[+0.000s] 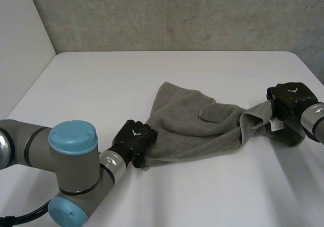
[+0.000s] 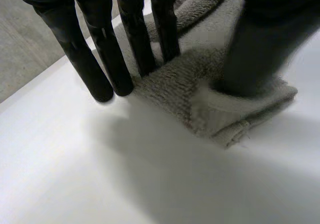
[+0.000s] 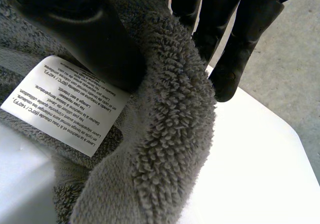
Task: Fold the towel.
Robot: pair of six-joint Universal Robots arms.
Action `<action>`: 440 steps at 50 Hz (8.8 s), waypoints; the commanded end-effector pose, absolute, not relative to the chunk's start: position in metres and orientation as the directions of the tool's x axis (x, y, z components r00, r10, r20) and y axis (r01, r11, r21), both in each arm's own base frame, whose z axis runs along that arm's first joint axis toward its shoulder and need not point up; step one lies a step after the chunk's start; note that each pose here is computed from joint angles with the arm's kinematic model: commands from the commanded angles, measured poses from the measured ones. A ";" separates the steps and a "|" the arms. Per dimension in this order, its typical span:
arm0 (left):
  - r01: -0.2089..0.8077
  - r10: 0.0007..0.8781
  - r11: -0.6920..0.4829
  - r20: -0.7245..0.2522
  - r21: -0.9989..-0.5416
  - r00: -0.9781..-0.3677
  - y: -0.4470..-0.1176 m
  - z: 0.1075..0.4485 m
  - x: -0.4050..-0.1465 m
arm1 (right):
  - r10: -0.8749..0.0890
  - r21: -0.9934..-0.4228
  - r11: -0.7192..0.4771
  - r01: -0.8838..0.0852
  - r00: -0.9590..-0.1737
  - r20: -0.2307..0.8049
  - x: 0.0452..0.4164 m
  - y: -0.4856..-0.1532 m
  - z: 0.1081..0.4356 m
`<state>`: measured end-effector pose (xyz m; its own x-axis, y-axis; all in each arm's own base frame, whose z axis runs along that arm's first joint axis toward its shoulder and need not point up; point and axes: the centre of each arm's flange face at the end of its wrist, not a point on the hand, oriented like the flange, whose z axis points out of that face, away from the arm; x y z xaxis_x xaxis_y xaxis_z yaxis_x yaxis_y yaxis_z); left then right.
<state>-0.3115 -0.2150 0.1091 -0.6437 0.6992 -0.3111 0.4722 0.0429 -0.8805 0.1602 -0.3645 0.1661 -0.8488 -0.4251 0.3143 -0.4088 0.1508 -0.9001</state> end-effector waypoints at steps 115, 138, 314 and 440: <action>0.316 0.563 0.059 -0.230 -0.947 -0.794 -0.280 0.169 -0.260 | -0.578 -0.851 0.100 -0.515 -0.726 0.372 0.224 -0.240 0.159; 0.312 0.562 0.067 -0.223 -0.948 -0.796 -0.282 0.166 -0.259 | -0.520 -0.848 0.048 -0.528 -0.738 0.430 0.243 -0.270 0.124; 0.575 0.432 -0.040 -0.533 -0.817 -0.728 -0.265 0.235 -0.202 | -0.646 -0.682 0.068 -0.728 -0.553 0.526 0.178 -0.254 0.276; 0.599 0.367 -0.252 -0.648 -0.760 -0.668 -0.423 0.110 -0.262 | -0.348 -0.581 -0.189 -0.792 -0.499 0.794 0.262 -0.403 0.135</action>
<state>-0.2585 -0.4178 0.1260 -0.7061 0.3887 -0.5920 0.5571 -0.2112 -0.8031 0.2585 -0.4000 0.1556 -0.5072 -0.3307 0.7958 -0.7872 -0.1981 -0.5841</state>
